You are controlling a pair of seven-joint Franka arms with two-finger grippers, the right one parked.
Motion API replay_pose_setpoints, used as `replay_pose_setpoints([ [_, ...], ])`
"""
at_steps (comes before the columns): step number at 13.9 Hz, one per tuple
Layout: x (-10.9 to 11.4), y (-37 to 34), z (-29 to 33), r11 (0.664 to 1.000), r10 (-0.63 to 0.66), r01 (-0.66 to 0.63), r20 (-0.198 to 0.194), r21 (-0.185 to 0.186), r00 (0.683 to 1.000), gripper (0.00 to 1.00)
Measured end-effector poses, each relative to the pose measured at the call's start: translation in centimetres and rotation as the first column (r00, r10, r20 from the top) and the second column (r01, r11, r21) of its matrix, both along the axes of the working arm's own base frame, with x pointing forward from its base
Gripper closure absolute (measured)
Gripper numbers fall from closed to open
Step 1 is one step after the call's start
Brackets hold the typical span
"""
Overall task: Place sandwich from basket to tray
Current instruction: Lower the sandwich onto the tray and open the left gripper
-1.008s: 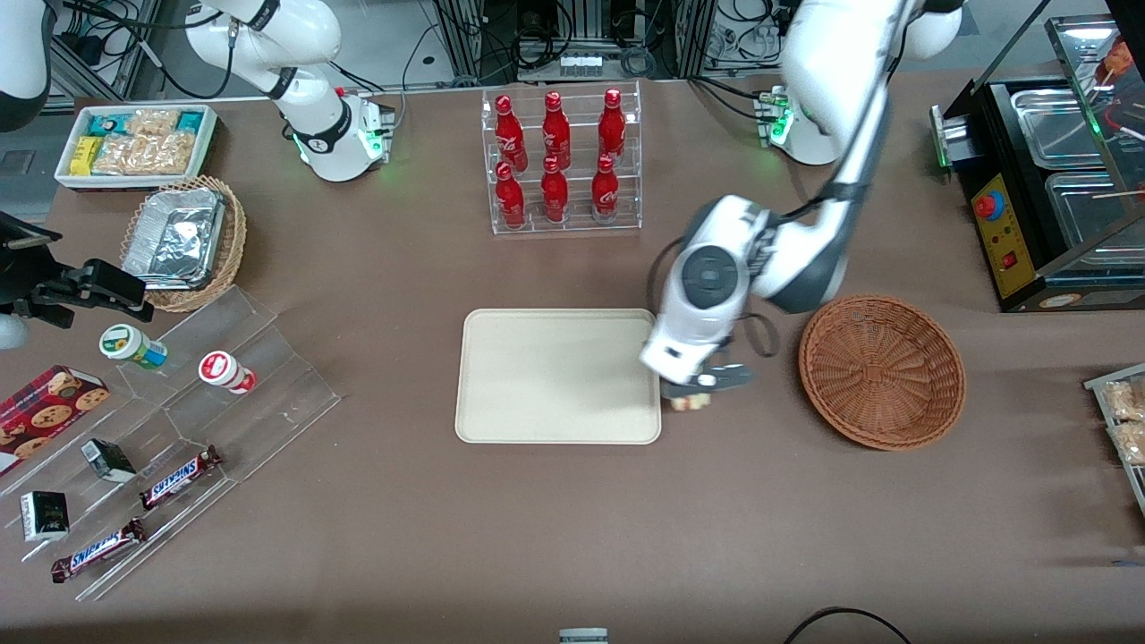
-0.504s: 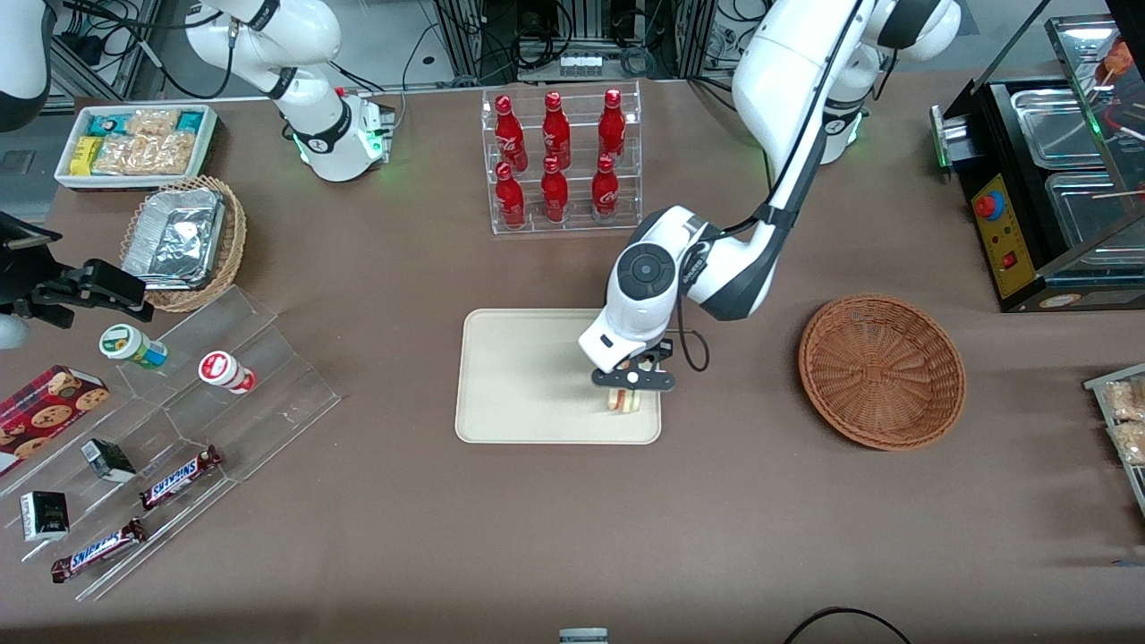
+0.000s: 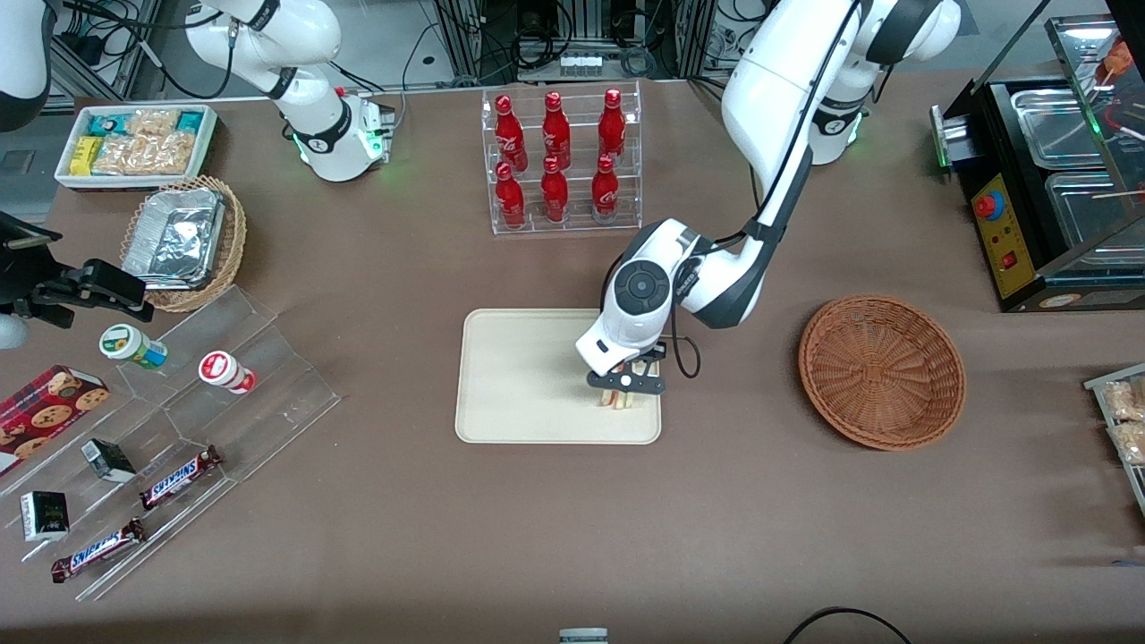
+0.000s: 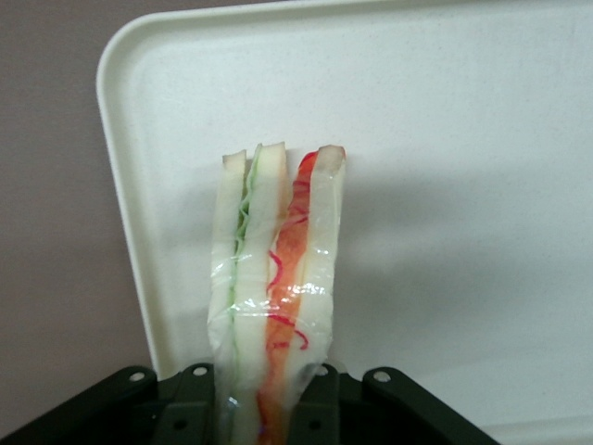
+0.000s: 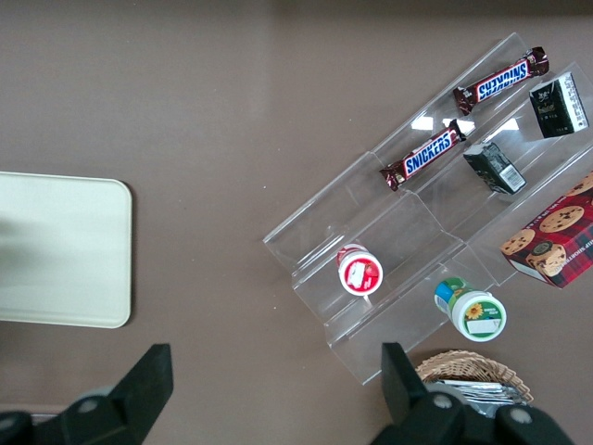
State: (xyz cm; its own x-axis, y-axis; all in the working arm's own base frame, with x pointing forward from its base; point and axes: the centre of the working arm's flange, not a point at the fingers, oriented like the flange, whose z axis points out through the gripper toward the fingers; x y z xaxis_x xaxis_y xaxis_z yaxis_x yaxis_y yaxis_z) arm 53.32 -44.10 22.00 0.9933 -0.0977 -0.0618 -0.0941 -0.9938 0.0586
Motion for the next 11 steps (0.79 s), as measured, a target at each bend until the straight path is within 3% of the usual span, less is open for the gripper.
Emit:
replay_pose_setpoints([
  [3,0.45,-0.48,-0.06,0.998,0.047,-0.047,-0.011,-0.053,0.999,0.81],
  [11,0.91,-0.79,-0.63,0.996,0.063,-0.064,-0.014,-0.061,0.998,0.75],
])
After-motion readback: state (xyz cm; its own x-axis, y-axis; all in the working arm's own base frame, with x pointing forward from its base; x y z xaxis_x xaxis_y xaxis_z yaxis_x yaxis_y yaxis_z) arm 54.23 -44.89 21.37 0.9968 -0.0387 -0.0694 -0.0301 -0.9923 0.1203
